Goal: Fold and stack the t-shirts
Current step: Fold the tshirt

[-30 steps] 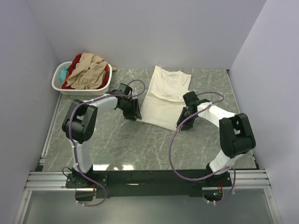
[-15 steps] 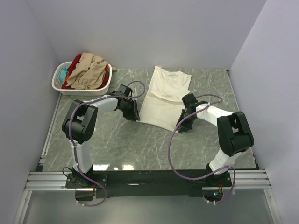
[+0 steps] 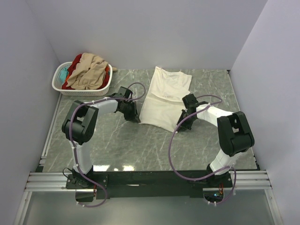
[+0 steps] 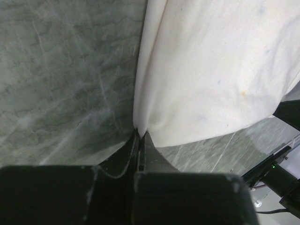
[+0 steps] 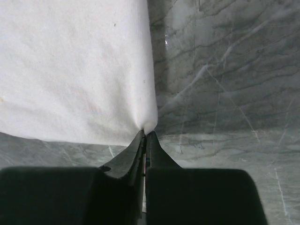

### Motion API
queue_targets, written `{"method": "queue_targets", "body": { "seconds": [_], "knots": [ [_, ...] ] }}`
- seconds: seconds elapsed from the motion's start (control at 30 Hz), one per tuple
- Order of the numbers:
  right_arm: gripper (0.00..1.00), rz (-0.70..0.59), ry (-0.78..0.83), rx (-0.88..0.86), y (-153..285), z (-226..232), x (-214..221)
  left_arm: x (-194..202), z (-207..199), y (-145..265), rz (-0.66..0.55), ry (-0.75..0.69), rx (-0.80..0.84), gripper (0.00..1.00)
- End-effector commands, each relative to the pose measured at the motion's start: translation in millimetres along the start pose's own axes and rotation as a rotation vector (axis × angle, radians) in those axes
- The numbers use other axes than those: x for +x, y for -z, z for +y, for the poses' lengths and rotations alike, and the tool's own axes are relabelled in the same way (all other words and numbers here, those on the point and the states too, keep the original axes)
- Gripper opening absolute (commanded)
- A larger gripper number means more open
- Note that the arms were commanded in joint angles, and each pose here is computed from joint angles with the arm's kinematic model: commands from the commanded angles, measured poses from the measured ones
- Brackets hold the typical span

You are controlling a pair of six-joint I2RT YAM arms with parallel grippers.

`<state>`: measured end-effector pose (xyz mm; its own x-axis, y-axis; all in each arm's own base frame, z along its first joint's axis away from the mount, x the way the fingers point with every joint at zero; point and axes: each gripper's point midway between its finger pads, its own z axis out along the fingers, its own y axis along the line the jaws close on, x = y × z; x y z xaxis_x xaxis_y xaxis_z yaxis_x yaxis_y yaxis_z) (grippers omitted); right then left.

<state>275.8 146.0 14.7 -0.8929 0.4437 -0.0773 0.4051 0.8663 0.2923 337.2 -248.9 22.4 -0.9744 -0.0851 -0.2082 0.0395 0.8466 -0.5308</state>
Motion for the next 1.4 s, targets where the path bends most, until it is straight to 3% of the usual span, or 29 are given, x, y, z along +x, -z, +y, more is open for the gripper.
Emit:
{"method": "queue_targets", "body": {
  "seconds": [0.0, 0.77, 1.13, 1.37],
  "knots": [
    [0.0, 0.03, 0.038, 0.067, 1.4, -14.0, 13.3, 10.9, -3.7, 11.1, 0.008, -0.002, -0.005, 0.0],
    [0.0, -0.023, 0.134, 0.05, 75.4, -40.6, 92.7, 78.9, -32.9, 112.4, -0.068, 0.006, 0.04, 0.0],
    [0.0, -0.068, 0.133, -0.067, 125.6, -31.5, 133.9, 124.9, -46.0, 173.7, -0.104, 0.027, 0.057, 0.0],
    [0.0, -0.125, 0.131, -0.131, 166.6, -14.5, 133.3, 124.6, -65.1, 212.6, -0.188, 0.04, 0.129, 0.0]
  ]
}}
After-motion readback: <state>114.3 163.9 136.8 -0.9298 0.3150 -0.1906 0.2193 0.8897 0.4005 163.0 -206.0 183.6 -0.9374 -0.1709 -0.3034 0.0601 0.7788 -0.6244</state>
